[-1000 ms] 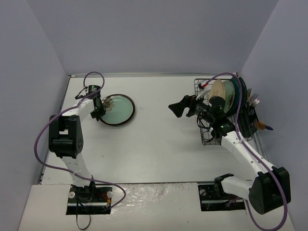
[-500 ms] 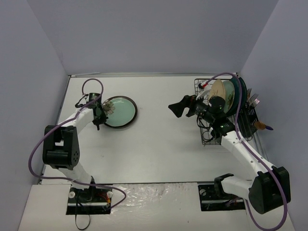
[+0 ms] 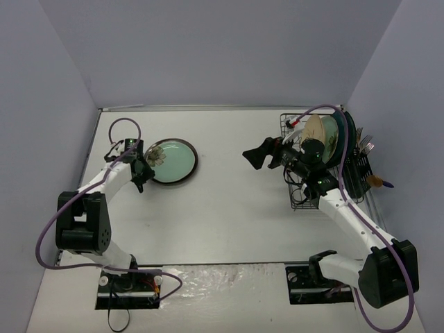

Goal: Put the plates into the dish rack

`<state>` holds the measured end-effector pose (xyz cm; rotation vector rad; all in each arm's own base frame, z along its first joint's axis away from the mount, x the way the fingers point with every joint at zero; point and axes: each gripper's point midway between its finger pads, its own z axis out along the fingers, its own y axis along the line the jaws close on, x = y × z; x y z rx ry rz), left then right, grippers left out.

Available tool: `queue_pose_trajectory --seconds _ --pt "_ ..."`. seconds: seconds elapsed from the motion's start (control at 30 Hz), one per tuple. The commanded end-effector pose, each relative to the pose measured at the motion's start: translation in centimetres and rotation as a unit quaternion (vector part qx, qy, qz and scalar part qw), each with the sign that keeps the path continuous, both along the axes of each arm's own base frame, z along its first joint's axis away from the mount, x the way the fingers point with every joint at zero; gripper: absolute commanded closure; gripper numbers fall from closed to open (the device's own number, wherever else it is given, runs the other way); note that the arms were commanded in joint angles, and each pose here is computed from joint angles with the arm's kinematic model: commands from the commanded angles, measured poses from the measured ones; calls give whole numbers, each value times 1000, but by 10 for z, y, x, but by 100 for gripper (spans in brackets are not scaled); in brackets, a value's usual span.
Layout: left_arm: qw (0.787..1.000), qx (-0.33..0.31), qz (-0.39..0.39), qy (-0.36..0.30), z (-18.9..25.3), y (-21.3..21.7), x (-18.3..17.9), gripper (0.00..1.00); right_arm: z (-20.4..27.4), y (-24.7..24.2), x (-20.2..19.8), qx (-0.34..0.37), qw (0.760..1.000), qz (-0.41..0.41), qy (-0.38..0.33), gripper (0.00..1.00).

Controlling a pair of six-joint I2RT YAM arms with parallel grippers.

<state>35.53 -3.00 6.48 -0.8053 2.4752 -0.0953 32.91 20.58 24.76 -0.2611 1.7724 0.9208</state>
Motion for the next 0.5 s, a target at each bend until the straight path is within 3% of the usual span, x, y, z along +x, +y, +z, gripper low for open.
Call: queue_pose_trajectory --seconds 0.0,0.47 --pt "994 -32 42 -100 43 1 31 73 27 6 1 16 998 14 -50 0" --pt "995 -24 6 -93 34 -2 62 73 26 6 -1 11 999 15 -50 0"
